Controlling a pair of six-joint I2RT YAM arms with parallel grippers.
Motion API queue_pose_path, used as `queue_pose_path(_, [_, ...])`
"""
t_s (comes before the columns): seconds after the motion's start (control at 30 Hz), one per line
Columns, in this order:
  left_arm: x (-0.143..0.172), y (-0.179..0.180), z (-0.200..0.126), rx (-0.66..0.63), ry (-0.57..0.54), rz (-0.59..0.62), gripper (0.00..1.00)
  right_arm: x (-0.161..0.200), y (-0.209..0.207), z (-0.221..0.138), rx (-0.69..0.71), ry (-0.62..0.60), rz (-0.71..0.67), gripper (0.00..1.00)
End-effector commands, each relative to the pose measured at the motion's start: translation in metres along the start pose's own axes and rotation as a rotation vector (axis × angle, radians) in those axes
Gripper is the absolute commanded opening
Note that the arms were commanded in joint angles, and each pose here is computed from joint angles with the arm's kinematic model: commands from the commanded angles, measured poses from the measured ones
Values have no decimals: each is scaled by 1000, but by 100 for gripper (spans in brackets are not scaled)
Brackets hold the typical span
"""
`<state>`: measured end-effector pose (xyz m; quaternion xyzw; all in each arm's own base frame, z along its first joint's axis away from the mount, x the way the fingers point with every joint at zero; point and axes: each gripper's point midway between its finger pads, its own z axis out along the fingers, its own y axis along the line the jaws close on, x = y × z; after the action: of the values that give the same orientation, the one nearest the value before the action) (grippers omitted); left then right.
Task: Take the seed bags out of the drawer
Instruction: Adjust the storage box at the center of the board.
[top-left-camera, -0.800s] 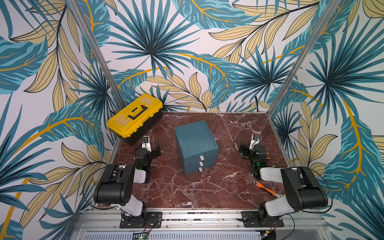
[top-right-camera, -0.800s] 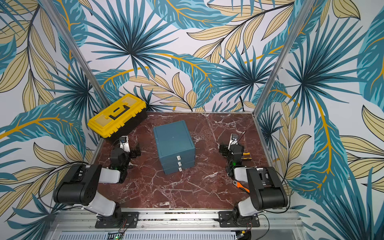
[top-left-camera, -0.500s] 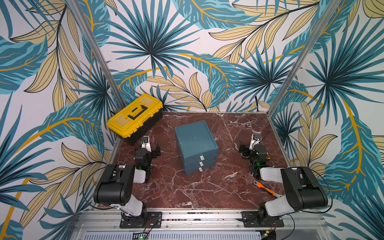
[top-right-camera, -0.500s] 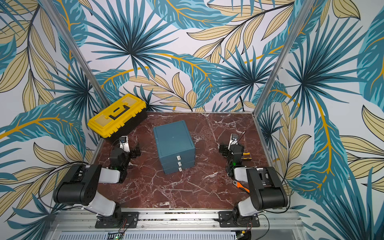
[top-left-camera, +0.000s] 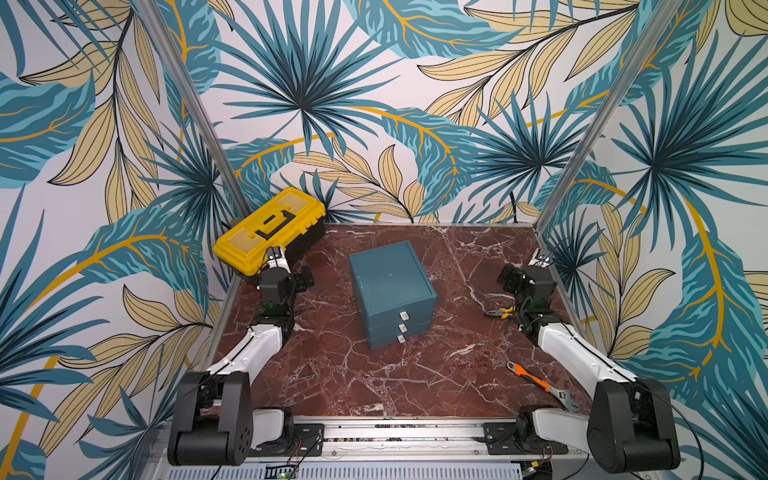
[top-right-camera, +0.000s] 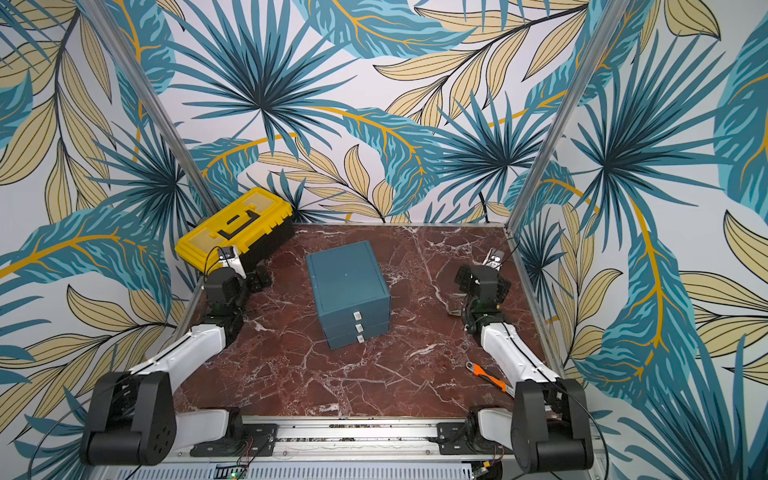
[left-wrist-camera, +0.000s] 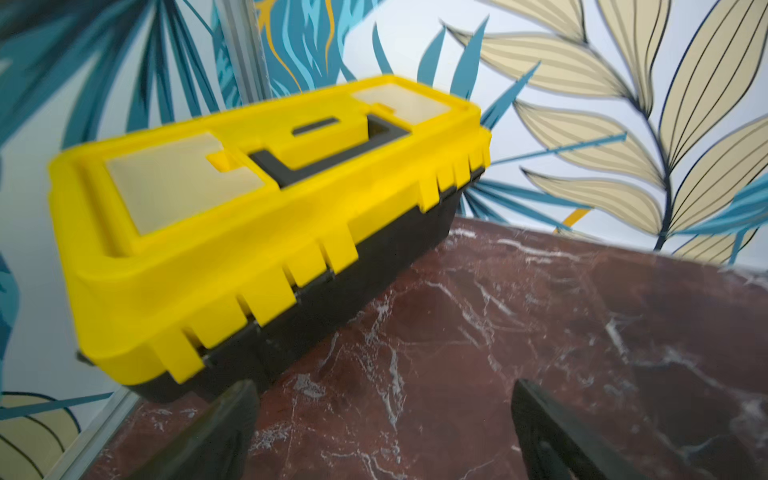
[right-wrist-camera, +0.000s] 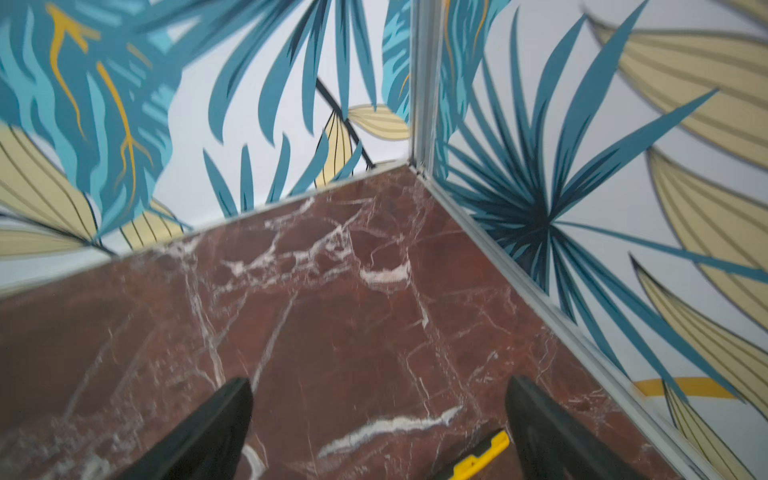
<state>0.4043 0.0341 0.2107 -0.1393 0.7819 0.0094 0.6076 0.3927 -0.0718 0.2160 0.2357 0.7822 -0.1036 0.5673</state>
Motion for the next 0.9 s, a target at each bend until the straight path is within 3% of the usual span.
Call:
queue_pose_path(0.0, [16,8,-19,-59,158,-207,100,40,-33,-19,174,286,27,99])
queue_pose_path(0.1, [4,-12,-26,10,244,-352,100,36,-9,-29,45,338,97,95])
queue_pose_path(0.13, [1,-31,-29,100,285,-390,96,33,-3,-33,7,343,134,95])
queue_pose_path(0.2, [-2,-54,-33,200,358,-467,83,29,17,-41,-105,377,193,93])
queue_pose_path(0.33, [10,-97,-51,335,567,-546,56,21,86,-52,-412,546,300,74])
queue_pose_path(0.4, [25,-119,-65,380,652,-540,44,20,117,-51,-497,653,330,62])
queue_pose_path(0.57, [77,-130,-106,315,836,-508,13,14,181,-37,-606,798,316,44])
queue_pose_path(0.7, [106,-126,-132,265,916,-460,5,30,221,-32,-655,931,277,33])
queue_pose_path(0.87, [132,-137,-145,289,979,-447,3,62,260,-32,-693,1023,223,29])
